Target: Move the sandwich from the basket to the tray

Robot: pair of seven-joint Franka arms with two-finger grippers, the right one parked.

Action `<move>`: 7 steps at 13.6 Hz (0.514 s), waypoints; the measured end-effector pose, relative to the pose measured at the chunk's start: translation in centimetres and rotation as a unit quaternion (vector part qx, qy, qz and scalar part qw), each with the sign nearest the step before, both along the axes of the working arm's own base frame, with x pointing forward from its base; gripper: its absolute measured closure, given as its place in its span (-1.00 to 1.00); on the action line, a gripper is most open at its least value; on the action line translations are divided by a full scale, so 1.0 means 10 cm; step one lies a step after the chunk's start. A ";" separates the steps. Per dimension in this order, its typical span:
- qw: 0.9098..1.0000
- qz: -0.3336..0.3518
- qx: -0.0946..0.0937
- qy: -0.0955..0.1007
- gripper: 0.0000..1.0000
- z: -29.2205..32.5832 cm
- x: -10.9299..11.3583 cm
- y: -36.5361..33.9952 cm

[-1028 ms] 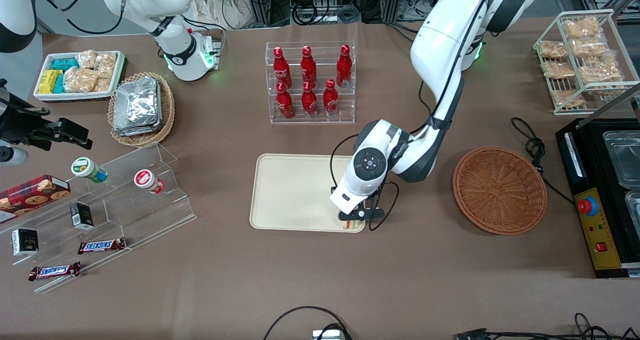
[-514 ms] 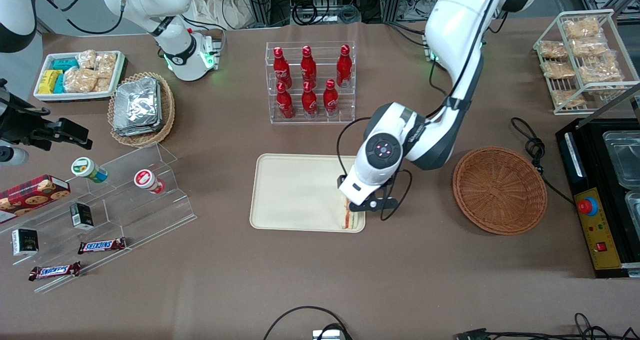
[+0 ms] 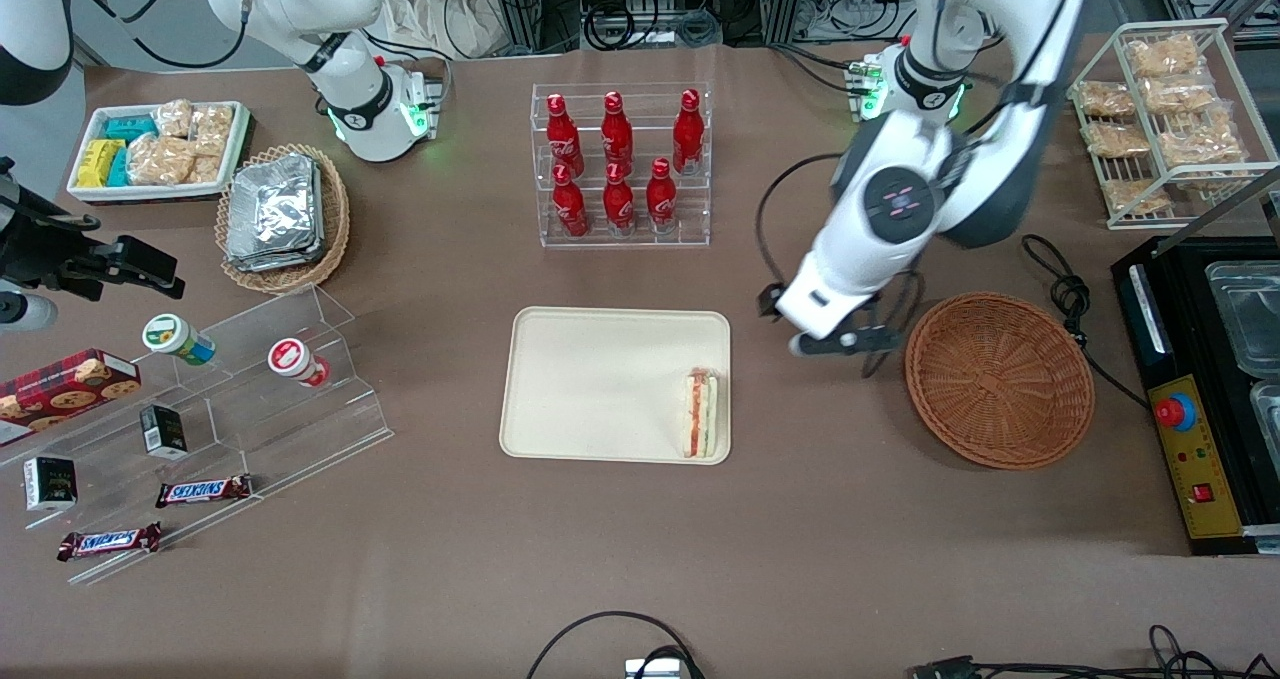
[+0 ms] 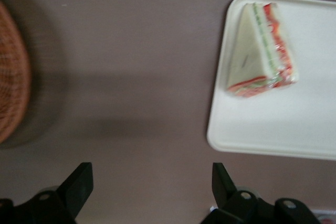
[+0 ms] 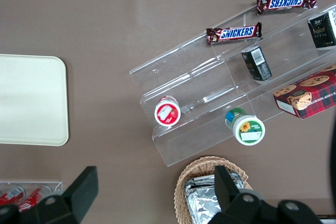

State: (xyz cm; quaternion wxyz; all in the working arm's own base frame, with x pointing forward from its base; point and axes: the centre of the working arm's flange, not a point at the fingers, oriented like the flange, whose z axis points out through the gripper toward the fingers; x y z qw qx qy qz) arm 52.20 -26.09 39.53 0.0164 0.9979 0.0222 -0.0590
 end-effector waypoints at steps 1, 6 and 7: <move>1.000 -0.006 -0.001 0.007 -1.00 0.18 0.03 0.26; 1.000 -0.003 -0.011 0.024 -1.00 0.98 0.31 1.39; 1.000 0.004 -0.015 0.016 -1.00 1.14 0.38 1.59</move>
